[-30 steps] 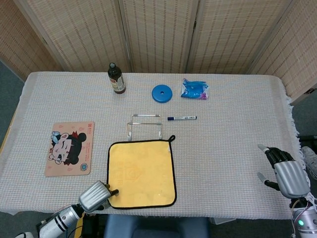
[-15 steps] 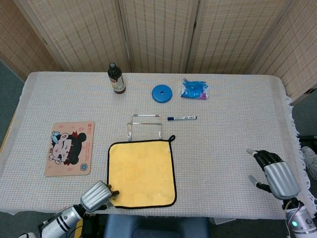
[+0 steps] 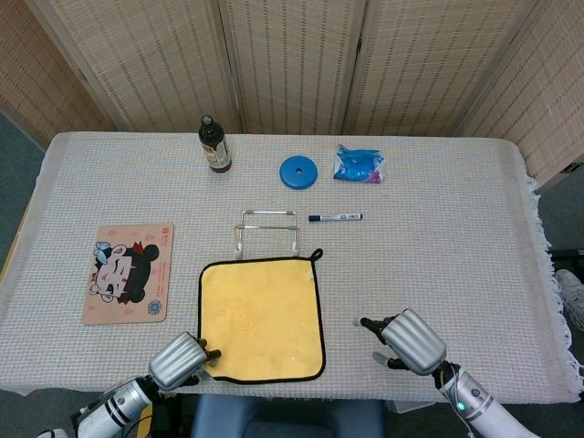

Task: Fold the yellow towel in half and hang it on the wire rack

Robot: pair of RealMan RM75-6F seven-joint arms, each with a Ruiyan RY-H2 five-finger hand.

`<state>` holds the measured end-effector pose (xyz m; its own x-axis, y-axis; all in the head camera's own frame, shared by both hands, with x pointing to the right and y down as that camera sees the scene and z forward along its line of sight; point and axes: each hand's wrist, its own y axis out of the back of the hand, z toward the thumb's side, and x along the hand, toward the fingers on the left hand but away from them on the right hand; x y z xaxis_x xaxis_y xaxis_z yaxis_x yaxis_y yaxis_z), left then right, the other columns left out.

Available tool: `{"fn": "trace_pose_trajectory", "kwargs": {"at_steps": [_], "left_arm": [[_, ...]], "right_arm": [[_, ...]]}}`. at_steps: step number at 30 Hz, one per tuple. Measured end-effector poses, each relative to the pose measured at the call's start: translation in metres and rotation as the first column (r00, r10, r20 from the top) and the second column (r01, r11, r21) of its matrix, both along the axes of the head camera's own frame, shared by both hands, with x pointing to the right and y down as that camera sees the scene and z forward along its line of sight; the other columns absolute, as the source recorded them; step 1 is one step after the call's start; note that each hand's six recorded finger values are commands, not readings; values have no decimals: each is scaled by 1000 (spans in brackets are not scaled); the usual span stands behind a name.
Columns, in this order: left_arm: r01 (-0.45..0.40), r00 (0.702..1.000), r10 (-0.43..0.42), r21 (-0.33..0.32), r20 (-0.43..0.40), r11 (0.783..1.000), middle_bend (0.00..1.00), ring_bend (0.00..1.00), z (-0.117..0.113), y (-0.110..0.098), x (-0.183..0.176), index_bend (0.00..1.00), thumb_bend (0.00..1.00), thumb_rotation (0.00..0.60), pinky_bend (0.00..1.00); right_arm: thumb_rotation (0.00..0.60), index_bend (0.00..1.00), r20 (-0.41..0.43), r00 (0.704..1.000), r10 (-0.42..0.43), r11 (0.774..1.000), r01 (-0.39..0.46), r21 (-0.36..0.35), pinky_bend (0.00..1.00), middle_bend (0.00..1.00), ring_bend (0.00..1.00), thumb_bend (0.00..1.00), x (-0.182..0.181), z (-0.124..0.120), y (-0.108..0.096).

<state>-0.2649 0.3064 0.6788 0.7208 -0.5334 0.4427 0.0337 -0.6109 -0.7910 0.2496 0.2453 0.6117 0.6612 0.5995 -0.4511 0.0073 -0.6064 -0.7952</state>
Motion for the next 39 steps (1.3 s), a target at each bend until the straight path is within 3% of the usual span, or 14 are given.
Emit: {"fn": "trace_pose_trajectory", "kwargs": {"at_steps": [6,13,39], "left_arm": [[6,1000,-6,-2,-5,1000,910,726,0,1,-1,615,429,600,913],[9,1000,-9,-2,-10,1000,909,726,0,1,-1,613,428,600,913],[22,1000,-22,-10,-7,1000,910,726,0,4,-6,601,428,600,913]], "right_arm": [[600,323,30,991,-130,990,132,-50,1000,761,925,231,-48,24,17],[600,332,21,974,-225,970,226,-84,1000,776,930,225,-81,47,31],[600,390,-43,949,-312,947,307,-92,1000,781,931,226,-103,75,41]]}}
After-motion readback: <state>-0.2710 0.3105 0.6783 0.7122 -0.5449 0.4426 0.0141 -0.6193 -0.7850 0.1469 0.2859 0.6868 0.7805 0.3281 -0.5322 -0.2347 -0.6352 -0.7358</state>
